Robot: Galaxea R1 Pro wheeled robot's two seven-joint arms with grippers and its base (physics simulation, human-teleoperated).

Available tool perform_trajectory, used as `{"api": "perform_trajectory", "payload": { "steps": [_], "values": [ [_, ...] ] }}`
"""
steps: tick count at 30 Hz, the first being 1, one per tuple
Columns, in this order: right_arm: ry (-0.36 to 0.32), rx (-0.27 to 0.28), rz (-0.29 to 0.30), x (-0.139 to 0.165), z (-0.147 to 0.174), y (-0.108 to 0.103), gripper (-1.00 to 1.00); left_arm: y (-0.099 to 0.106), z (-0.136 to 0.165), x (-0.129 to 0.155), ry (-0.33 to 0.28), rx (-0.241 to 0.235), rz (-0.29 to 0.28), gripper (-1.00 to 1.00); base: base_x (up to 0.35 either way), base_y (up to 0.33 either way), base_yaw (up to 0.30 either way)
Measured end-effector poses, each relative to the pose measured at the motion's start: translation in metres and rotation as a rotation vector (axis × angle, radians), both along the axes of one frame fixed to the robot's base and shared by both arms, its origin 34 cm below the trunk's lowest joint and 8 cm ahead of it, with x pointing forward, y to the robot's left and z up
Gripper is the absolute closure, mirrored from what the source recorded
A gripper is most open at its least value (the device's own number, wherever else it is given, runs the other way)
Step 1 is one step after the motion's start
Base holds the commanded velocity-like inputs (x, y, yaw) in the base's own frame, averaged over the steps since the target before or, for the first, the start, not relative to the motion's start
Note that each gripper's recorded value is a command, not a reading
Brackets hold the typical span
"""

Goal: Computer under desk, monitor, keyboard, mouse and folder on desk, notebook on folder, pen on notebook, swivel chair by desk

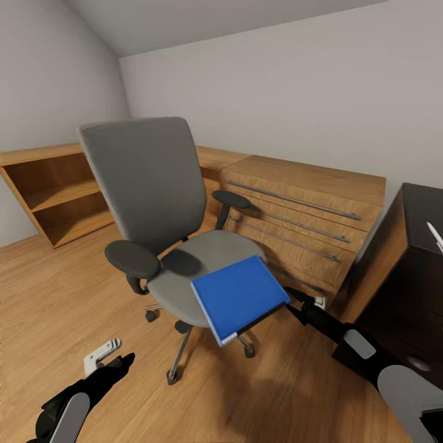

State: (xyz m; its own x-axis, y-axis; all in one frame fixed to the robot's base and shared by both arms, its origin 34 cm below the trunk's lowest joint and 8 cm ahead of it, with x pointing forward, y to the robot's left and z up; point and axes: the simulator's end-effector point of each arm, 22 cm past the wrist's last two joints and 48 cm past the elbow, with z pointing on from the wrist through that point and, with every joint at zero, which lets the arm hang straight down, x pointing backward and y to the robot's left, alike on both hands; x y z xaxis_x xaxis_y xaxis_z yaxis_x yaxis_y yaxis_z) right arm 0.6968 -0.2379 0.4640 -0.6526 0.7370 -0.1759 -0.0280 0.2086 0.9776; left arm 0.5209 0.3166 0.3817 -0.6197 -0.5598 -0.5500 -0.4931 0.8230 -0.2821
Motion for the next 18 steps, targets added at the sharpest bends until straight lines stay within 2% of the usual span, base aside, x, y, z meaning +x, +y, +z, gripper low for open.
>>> {"api": "perform_trajectory", "payload": {
  "steps": [18],
  "values": [
    [0.002,0.000,-0.001,-0.0003,-0.0009,-0.0002,-1.00,-0.0003,-0.0002,-0.0002,0.002,-0.001,-0.001,-1.00,-0.007,0.020,0.000]
  ]
}}
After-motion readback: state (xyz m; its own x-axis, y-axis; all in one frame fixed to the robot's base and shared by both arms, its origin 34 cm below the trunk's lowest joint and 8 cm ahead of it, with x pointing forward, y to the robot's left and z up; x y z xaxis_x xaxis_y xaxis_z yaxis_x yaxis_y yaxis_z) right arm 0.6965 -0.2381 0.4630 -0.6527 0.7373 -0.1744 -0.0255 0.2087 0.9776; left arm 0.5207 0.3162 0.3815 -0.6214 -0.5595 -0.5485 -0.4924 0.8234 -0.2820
